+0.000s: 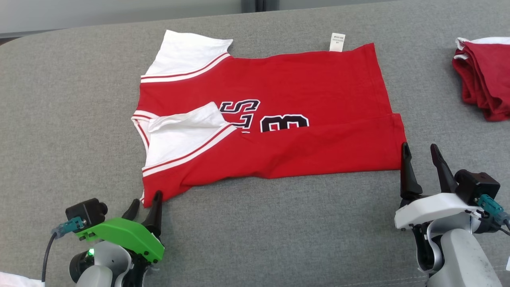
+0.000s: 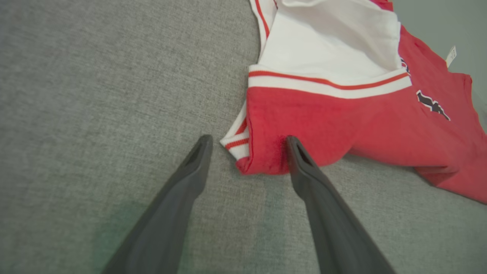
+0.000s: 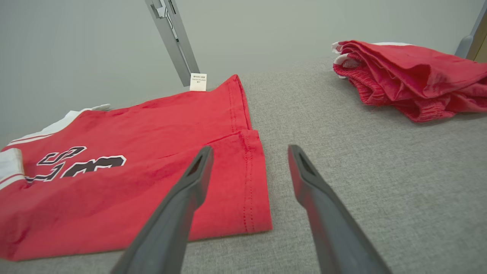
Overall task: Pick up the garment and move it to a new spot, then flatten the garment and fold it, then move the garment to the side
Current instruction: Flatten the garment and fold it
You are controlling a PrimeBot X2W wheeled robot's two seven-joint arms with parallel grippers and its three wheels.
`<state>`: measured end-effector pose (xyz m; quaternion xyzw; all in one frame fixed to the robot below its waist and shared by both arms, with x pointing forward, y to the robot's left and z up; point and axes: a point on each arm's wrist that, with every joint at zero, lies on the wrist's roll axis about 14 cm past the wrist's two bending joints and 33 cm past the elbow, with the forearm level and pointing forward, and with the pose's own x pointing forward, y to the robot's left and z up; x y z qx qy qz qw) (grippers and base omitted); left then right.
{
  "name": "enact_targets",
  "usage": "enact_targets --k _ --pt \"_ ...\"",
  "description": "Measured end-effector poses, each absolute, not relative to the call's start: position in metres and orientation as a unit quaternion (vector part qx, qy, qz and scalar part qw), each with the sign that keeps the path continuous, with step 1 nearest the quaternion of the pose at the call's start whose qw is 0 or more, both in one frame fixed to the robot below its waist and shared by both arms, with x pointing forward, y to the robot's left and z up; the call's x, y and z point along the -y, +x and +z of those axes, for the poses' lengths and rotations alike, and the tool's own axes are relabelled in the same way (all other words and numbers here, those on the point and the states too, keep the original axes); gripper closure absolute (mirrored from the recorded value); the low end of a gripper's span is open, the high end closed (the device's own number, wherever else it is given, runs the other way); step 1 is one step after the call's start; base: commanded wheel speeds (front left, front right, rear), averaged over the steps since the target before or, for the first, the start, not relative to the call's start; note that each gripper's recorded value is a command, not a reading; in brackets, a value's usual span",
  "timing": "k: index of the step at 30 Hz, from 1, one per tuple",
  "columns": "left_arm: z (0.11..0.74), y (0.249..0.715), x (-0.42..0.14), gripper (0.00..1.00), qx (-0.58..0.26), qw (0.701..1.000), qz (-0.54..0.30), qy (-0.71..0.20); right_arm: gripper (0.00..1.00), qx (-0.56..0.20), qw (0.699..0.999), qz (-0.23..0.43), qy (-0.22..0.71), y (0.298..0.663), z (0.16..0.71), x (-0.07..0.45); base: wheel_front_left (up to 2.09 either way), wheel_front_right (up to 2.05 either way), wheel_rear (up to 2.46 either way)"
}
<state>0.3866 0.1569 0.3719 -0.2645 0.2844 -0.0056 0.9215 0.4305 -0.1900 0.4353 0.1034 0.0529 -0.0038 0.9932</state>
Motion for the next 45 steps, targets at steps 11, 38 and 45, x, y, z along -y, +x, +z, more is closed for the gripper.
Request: enact_targets --k 11,38,45 --pt "0.382 0.390 -0.151 1.00 -0.272 0.922 -0.016 -0.276 0.00 -0.117 0.989 -0.006 0.091 0.426 0.404 0.190 0.00 0.00 0.00" --pt "0.437 0.379 -0.170 1.00 -0.179 0.952 -0.030 -0.245 1.00 -0.156 0.981 0.000 0.115 0.424 0.408 0.184 0.00 0.00 0.00" --pt "0.425 0.343 -0.165 1.00 -0.215 0.942 -0.017 -0.259 1.00 -0.188 0.976 -0.013 0.112 0.386 0.402 0.197 0.00 0.00 0.00"
